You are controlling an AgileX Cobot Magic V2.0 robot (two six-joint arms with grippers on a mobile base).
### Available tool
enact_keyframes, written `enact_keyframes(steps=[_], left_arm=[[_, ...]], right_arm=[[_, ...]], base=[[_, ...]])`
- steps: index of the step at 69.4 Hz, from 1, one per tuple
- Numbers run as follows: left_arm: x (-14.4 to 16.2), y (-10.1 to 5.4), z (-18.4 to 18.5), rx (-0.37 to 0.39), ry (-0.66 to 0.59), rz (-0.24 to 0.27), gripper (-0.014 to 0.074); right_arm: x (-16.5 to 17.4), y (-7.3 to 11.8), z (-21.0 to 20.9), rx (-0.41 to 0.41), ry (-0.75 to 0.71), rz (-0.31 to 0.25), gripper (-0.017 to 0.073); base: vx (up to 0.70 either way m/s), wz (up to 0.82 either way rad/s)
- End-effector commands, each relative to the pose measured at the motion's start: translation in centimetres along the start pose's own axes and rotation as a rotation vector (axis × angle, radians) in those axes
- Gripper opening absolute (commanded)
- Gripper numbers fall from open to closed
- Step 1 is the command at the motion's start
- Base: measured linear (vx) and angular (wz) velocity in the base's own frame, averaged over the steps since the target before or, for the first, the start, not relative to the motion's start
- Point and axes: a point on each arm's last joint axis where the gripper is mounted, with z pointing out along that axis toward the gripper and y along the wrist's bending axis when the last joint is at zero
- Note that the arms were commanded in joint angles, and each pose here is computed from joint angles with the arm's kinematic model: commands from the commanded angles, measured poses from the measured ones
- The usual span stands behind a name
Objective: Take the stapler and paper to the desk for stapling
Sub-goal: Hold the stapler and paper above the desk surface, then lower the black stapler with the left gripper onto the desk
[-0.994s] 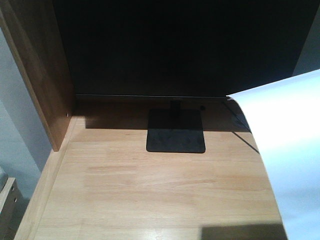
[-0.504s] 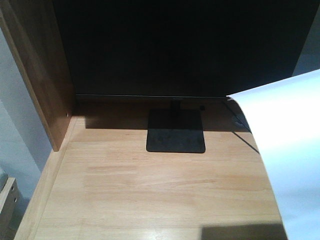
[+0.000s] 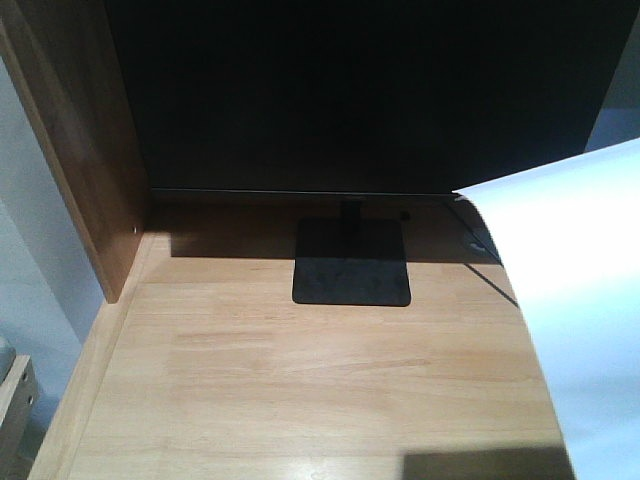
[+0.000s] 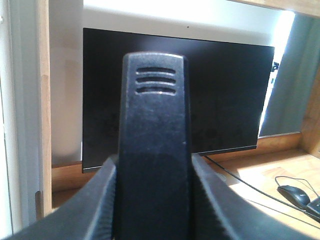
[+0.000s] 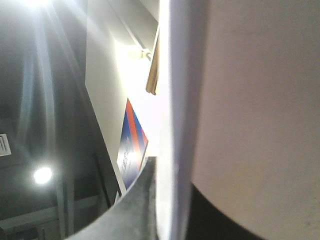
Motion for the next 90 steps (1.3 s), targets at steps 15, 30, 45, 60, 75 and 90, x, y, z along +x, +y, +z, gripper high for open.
enact_keyframes(steps=[15, 30, 45, 60, 75, 90], left_arm=[[-1.7, -0.5, 3.1, -0.001, -0.021, 0.047, -0.0006], [-1.4, -1.3, 8.1, 0.012, 0.101, 0.078, -0.0006], [-0.2, -2.7, 13.3, 0.112, 0.197, 0.169, -0.0006], [2.3, -3.9, 17.7, 0.232, 0.329, 0.308, -0.0006], [4.9, -4.6, 21.0, 0.349, 0.41, 0.467, -0.0006], [7.3, -4.4, 23.6, 0.423, 0.473, 0.554, -0.0006]], right_arm=[[-0.5, 0.7, 0.6, -0.042, -0.023, -0.013, -0.0008], [-0.5, 0.7, 0.6, -0.042, -0.023, -0.013, -0.0008], [-0.5, 0.7, 0.6, -0.042, -0.023, -0.013, -0.0008], [-0.5, 0.7, 0.6, -0.041, -0.023, -0.013, -0.0008], [-0.5, 0.7, 0.6, -0.041, -0.023, -0.013, -0.0008], [-0.5, 0.7, 0.6, -0.041, -0.023, -0.013, -0.0008]], base=[[0.0, 0.0], [0.0, 0.0], [0.0, 0.0], [0.0, 0.0], [0.0, 0.0], [0.0, 0.0]])
